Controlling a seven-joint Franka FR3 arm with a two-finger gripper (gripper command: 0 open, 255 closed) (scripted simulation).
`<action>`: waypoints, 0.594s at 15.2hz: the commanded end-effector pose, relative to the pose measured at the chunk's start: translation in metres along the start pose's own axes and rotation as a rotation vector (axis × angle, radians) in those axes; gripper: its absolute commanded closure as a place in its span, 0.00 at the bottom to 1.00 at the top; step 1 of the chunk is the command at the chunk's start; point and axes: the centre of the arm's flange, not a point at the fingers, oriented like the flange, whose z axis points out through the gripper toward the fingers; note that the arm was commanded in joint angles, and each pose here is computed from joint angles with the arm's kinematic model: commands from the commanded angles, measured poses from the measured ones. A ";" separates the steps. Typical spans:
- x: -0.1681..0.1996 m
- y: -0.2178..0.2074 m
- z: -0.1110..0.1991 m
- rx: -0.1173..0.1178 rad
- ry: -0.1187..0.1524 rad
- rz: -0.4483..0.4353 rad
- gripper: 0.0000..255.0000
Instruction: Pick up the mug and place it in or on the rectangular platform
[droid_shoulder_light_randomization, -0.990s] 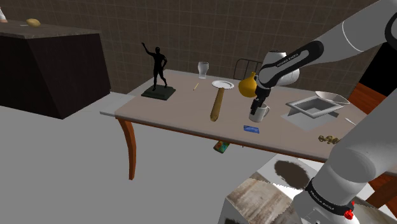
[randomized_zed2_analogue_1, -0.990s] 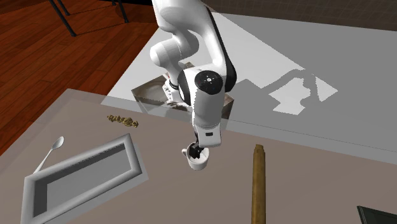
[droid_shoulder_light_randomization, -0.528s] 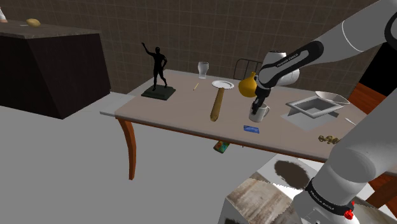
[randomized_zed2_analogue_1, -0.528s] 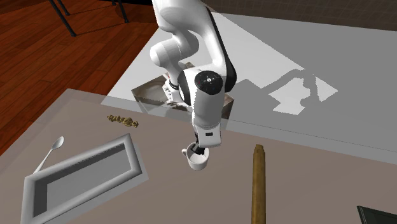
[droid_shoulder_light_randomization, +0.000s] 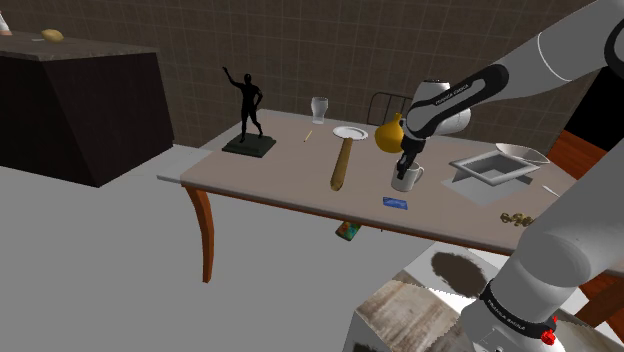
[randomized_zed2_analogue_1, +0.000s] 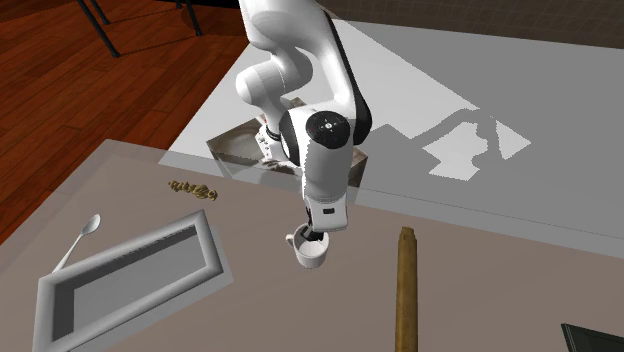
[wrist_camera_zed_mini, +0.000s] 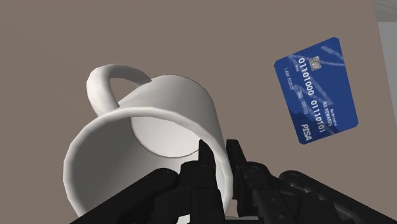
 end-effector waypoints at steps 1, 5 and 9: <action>0.000 0.000 -0.005 0.000 0.000 0.000 1.00; 0.001 0.002 -0.026 0.000 0.000 0.000 1.00; 0.003 0.003 -0.047 0.000 0.000 0.000 1.00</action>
